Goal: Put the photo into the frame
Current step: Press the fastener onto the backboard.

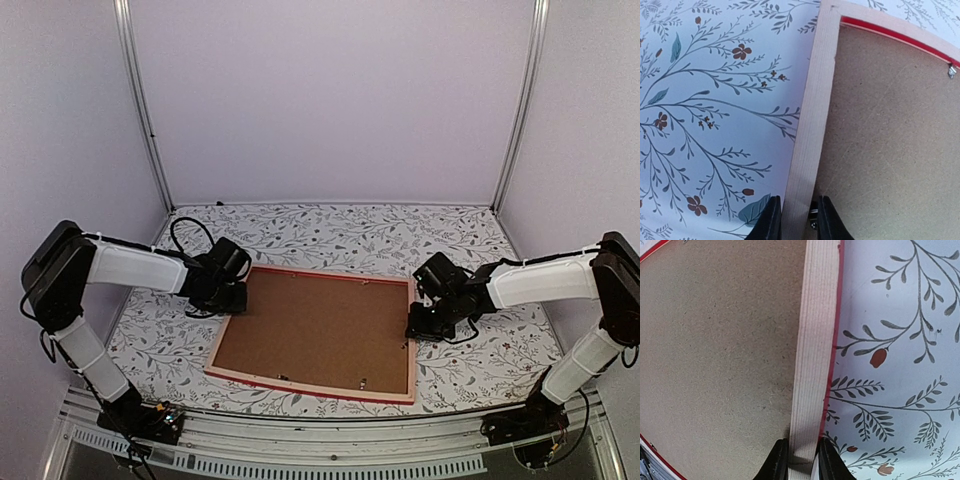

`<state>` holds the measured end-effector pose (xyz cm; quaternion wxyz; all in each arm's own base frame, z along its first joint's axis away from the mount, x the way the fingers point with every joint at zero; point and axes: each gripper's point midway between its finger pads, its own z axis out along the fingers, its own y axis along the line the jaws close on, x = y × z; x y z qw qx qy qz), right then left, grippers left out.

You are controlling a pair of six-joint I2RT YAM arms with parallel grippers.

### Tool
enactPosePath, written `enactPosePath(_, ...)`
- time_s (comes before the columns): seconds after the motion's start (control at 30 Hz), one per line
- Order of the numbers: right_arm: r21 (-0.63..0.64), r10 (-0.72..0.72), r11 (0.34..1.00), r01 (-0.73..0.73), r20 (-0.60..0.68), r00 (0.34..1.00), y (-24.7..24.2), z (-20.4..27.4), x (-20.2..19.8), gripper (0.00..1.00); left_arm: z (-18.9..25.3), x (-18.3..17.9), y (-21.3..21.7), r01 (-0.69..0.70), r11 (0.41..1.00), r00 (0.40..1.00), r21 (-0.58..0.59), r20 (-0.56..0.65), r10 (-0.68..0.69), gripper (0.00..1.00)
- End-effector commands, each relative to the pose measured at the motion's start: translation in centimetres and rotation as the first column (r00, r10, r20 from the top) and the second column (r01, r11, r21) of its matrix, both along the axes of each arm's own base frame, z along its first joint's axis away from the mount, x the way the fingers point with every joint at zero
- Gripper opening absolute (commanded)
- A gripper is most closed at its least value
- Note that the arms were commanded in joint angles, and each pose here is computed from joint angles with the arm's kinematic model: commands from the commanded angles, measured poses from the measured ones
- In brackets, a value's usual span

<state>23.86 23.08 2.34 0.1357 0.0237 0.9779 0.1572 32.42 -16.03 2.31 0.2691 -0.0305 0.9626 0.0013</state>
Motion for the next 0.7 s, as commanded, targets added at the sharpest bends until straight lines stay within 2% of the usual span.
enactPosePath(0.0, 0.001, 0.012, 1.000, -0.012, -0.013, 1.000, 0.4, -0.2, -0.8, 0.23, -0.4, 1.1, 2.0, -0.074, 0.995, 0.996, 0.069, 0.046, 0.071, 0.05)
enactPosePath(0.1, -0.002, 0.010, 1.000, -0.010, -0.015, 1.000, 0.4, -0.3, -0.8, 0.23, -0.6, 1.1, 1.8, -0.065, 0.996, 0.997, 0.060, 0.040, 0.063, 0.10)
enactPosePath(0.23, -0.010, 0.011, 1.000, -0.011, -0.008, 1.000, 0.4, -0.1, -0.6, 0.23, -0.4, 1.2, 0.9, -0.044, 0.999, 0.999, 0.013, 0.028, 0.044, 0.31)
enactPosePath(0.37, -0.014, 0.008, 1.000, -0.008, 0.000, 1.000, 0.4, 0.1, -0.3, 0.27, -0.3, 1.2, -0.2, -0.020, 0.999, 1.000, -0.047, 0.016, 0.021, 0.42)
enactPosePath(0.47, -0.024, 0.008, 1.000, -0.008, 0.008, 1.000, 0.5, 0.4, 0.0, 0.37, 0.1, 1.2, -0.7, -0.004, 0.997, 1.000, -0.077, 0.016, 0.005, 0.48)
enactPosePath(0.67, -0.106, -0.006, 0.994, 0.014, 0.077, 0.997, -0.3, 1.8, 2.1, 0.68, 1.5, 1.0, -1.2, 0.033, 0.991, 0.999, -0.128, 0.032, -0.029, 0.60)
